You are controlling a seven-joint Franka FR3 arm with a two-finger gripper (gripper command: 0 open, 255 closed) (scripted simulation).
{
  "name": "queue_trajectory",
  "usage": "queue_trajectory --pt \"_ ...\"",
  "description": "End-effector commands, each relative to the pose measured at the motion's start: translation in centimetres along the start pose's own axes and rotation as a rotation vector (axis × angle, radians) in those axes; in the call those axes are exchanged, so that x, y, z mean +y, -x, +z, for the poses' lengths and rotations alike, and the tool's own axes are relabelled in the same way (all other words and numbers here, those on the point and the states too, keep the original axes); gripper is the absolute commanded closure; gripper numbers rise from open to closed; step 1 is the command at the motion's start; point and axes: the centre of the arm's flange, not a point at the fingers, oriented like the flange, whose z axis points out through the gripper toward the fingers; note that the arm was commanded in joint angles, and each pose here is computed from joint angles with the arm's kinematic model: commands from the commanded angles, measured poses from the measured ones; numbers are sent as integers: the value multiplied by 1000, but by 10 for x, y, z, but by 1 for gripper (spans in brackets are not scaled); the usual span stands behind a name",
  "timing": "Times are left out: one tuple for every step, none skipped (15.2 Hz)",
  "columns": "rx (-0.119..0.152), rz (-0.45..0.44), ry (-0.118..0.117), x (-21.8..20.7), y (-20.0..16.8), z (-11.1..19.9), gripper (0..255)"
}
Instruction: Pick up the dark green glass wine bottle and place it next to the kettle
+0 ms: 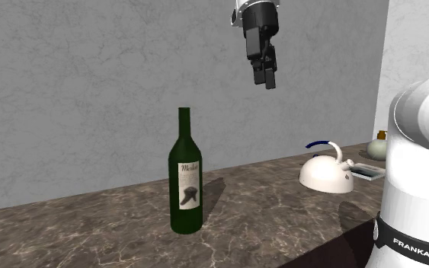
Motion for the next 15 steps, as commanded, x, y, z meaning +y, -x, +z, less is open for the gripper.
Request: queue_trajectory --pt "0 0 0 0 0 0 0" --pt "4 15 -1 -3 -12 1 0" --pt "7 30 -1 -6 -25 2 0" --pt "11 45 -2 -8 -37 2 0" --pt "15 60 -3 -11 -49 3 0" --pt "19 75 -3 -13 -62 4 0" --pt "22 90 -4 -15 -74 4 0" --pt "26 106 -5 -17 -87 5 0" --pt "30 121 -5 -19 -99 5 0" --pt "33 136 -6 -20 -112 6 0" --pt "37 151 -7 -22 -124 6 0" --pt "41 166 -7 -23 -137 6 0" --pt "44 181 -8 -24 -149 7 0" --pt "48 196 -8 -24 -162 7 0" --pt "52 211 -9 -25 -174 7 0"
